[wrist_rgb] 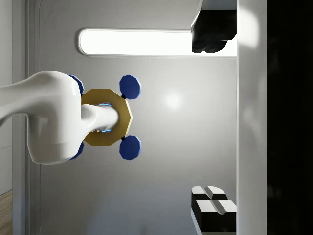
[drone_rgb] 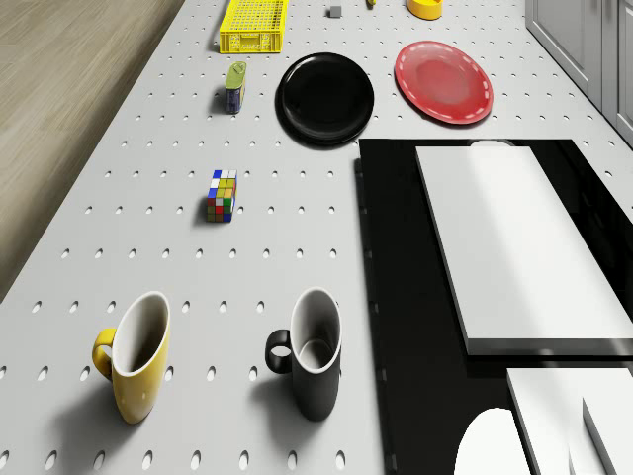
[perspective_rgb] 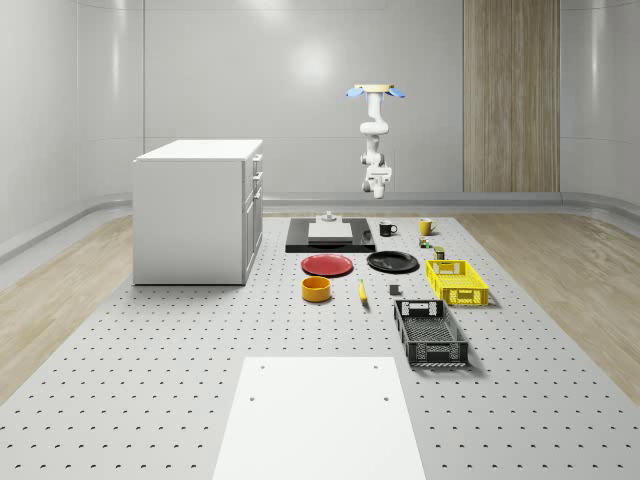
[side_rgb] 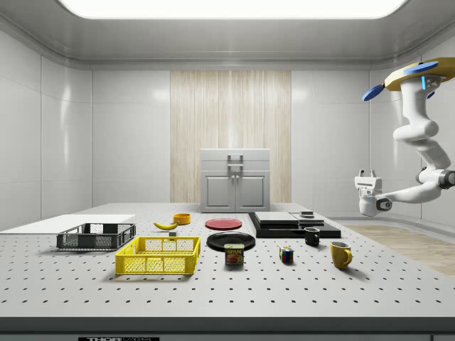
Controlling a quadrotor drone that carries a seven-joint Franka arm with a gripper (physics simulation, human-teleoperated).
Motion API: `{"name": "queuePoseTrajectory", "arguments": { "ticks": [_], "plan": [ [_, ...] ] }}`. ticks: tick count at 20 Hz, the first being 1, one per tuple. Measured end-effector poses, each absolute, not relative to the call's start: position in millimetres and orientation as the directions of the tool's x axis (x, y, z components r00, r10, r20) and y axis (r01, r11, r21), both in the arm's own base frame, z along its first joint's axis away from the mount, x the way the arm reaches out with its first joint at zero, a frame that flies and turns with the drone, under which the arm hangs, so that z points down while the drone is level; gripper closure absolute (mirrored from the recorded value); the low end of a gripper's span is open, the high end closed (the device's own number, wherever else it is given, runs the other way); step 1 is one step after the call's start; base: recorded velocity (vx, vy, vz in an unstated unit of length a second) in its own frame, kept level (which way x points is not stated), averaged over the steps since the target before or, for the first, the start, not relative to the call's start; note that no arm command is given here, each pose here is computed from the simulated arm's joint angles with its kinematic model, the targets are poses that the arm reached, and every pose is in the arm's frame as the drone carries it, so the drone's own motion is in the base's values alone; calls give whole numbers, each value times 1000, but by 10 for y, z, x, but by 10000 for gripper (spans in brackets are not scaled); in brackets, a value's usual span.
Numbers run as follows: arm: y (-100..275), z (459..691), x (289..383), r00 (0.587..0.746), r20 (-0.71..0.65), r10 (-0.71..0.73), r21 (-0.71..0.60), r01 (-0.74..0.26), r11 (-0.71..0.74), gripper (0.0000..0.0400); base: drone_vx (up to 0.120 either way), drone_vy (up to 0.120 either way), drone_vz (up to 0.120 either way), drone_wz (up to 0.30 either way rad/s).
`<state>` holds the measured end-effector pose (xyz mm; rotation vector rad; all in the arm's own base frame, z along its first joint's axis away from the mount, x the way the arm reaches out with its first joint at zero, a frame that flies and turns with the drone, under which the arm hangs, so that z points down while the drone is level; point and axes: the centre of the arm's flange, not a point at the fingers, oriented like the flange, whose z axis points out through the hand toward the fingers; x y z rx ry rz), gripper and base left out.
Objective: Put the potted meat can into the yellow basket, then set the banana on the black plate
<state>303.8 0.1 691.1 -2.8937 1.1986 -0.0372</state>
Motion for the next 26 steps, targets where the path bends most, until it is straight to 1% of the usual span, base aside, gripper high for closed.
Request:
{"name": "queuePoseTrajectory", "arguments": {
  "ticks": [17, 26],
  "plan": [
    [10, 6913, 3025, 706, 34, -707, -20, -707, -707, 0, 0, 0, 0, 0],
    [47, 6912, 3018, 705, 65, -706, 1, -707, -707, 0, 0, 0, 0, 0]
  ]
}}
